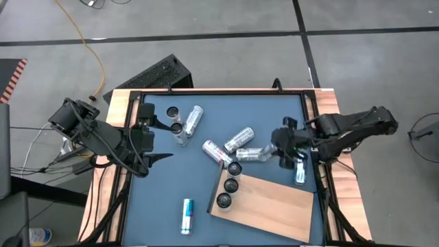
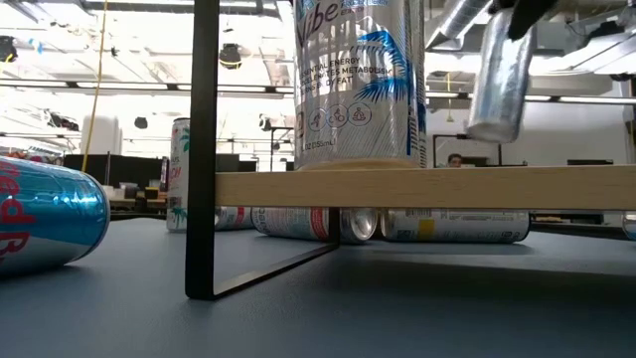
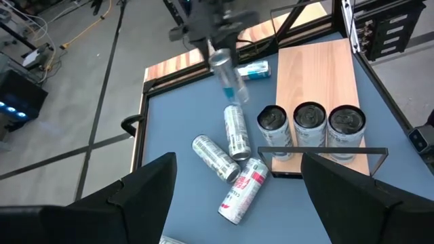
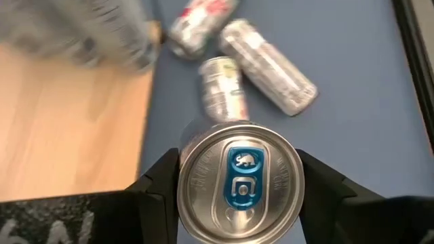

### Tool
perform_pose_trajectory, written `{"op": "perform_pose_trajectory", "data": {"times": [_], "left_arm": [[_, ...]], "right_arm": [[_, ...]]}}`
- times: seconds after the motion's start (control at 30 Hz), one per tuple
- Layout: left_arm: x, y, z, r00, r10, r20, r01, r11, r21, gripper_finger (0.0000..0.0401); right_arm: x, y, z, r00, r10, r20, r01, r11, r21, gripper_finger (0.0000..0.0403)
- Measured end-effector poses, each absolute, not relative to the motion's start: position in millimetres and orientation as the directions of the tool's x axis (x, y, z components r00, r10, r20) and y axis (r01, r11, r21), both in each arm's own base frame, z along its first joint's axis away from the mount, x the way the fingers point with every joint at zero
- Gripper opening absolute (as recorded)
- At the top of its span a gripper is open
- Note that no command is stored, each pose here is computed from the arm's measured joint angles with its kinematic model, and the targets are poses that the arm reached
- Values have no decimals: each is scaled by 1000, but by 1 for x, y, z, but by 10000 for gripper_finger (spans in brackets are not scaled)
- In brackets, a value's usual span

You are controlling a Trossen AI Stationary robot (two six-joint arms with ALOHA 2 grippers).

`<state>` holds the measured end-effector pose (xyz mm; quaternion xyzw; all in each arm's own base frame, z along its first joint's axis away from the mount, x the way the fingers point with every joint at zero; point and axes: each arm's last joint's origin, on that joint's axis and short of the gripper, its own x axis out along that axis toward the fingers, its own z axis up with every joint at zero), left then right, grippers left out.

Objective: Place canned beverage on shelf
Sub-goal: Put the top blue soda can on the shelf

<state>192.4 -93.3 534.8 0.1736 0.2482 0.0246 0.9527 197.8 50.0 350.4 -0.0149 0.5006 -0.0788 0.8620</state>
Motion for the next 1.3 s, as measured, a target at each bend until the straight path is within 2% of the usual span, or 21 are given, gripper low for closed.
{"op": "perform_pose_trajectory", "data": {"times": [0.13, 0.2, 0.3, 0.6, 0.87, 1.1, 1.3], "left_arm": [[192, -93, 535, 876, 133, -464, 42, 937, 347, 303], [192, -93, 535, 876, 133, -464, 42, 937, 348, 303], [193, -93, 535, 875, 134, -464, 42, 936, 350, 303], [193, -94, 534, 875, 135, -465, 42, 936, 351, 303], [201, -98, 523, 853, 149, -500, 60, 924, 377, 303], [208, -102, 518, 852, 149, -502, 82, 908, 410, 303], [209, -103, 519, 861, 144, -488, 78, 911, 406, 303]], "right_arm": [[204, 82, 352, 466, -102, -879, -107, 979, -171, 198], [207, 100, 352, 461, -76, -884, -248, 946, -211, 197], [215, 126, 353, 470, -47, -881, -369, 897, -245, 197], [252, 168, 345, 414, -41, -910, -493, 830, -262, 203], [279, 186, 326, 330, 27, -944, -542, 824, -166, 204], [291, 208, 308, 352, 55, -934, -623, 759, -190, 204], [296, 219, 312, 436, 121, -892, -620, 758, -200, 205]]}}
